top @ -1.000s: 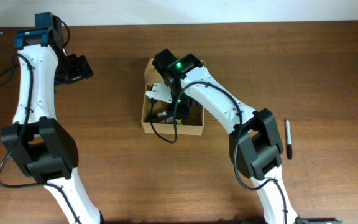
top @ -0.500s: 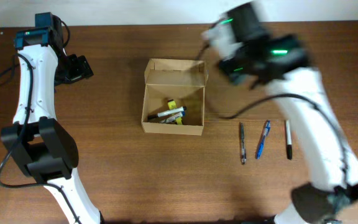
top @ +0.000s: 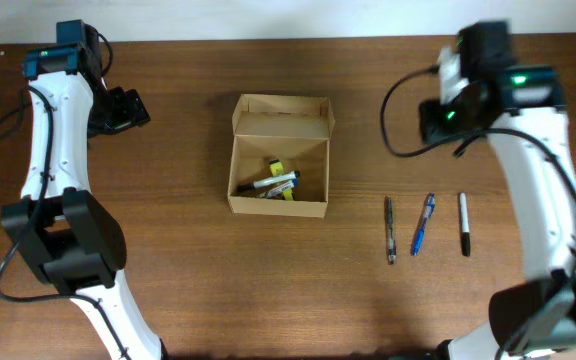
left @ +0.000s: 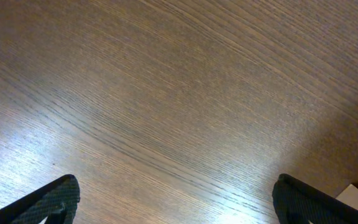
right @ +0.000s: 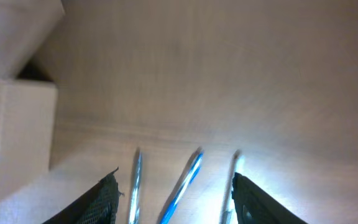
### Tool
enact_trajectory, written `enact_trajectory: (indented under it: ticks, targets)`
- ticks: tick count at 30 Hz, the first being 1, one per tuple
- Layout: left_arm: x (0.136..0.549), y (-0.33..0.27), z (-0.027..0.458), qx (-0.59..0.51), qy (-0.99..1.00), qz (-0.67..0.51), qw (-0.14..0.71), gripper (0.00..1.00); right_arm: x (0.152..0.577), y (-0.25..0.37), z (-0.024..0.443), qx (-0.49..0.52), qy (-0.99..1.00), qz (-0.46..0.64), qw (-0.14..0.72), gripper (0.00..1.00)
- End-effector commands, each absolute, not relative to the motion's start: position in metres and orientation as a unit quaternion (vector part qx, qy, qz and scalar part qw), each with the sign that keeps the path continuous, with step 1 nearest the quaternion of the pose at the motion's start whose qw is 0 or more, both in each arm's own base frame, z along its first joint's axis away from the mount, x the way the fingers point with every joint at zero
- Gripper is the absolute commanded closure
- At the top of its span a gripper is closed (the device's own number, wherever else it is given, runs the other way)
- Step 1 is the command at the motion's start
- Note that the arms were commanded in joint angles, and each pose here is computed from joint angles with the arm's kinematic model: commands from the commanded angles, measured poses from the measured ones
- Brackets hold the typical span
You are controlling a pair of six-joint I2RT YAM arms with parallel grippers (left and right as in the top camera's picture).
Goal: Pack container
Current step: 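Withdraw the right gripper and lower it onto the black pen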
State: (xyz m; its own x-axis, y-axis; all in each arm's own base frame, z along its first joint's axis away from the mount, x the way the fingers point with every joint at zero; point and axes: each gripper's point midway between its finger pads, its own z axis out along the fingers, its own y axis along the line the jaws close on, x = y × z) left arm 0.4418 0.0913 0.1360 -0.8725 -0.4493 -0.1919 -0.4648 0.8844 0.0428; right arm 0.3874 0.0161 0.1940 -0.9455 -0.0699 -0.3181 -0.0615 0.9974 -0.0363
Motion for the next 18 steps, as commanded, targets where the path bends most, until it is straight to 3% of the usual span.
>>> enact_trajectory:
  ticks: [1, 11, 18]
  targets:
    - [0.441, 0.090, 0.136, -0.230, 0.968, 0.041, 0.087, 0.00, 0.361, 0.027, 0.138, -0.004, 0.996, 0.002, 0.089, 0.41]
    - [0.441, 0.090, 0.136, -0.230, 0.968, 0.041, 0.087, 0.00, 0.317, 0.070, 0.026, -0.046, 0.997, 0.004, 0.059, 0.41]
    - [0.441, 0.089, 0.136, -0.230, 0.968, 0.041, 0.087, 0.00, 0.300, 0.067, 0.003, 0.004, 0.999, -0.007, 0.049, 0.41]
